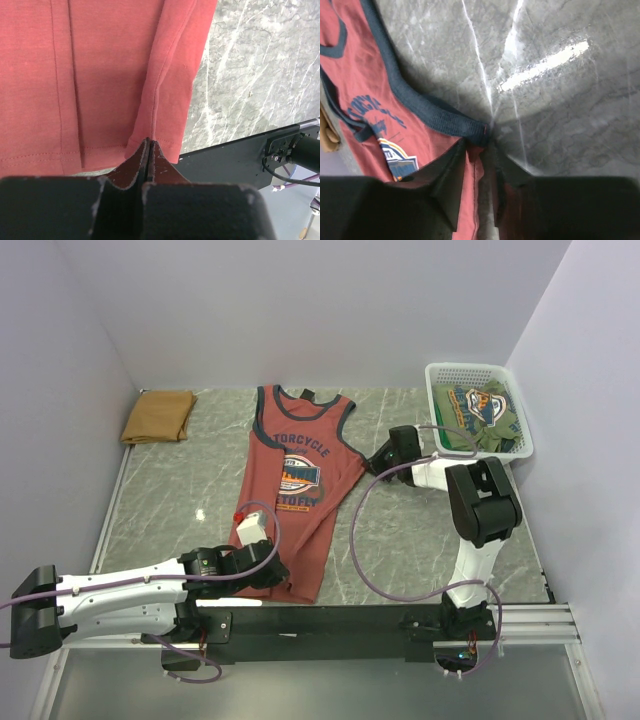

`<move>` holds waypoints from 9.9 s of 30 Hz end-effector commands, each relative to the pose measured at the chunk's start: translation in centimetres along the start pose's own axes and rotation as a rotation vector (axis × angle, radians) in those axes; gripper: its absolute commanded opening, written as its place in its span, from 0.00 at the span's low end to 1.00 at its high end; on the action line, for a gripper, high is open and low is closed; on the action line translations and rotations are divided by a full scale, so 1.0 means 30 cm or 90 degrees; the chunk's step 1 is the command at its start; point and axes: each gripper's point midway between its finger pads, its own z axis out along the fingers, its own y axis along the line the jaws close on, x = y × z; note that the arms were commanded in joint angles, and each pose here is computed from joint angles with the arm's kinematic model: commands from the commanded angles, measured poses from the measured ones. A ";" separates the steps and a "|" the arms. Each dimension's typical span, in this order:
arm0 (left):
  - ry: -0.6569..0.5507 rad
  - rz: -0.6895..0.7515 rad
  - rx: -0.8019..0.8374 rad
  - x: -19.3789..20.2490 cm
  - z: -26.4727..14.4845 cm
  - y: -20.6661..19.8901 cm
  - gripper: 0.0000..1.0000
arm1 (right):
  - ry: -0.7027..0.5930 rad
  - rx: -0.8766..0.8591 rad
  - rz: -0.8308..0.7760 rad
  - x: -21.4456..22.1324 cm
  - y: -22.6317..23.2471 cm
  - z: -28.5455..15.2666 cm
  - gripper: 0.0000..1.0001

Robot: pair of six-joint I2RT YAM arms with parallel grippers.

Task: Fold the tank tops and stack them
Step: Fold the tank top

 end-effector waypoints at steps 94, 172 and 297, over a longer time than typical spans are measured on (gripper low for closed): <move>-0.070 -0.050 -0.031 -0.094 -0.122 -0.006 0.49 | -0.131 0.046 -0.469 -0.003 0.629 -0.092 0.73; -0.093 0.021 -0.125 -0.686 0.468 -0.040 0.44 | -0.120 0.065 -0.289 -0.433 0.330 -0.015 0.61; 0.095 0.052 -0.131 -0.225 0.216 0.233 0.38 | -0.064 0.217 -0.332 -0.191 0.031 0.045 0.32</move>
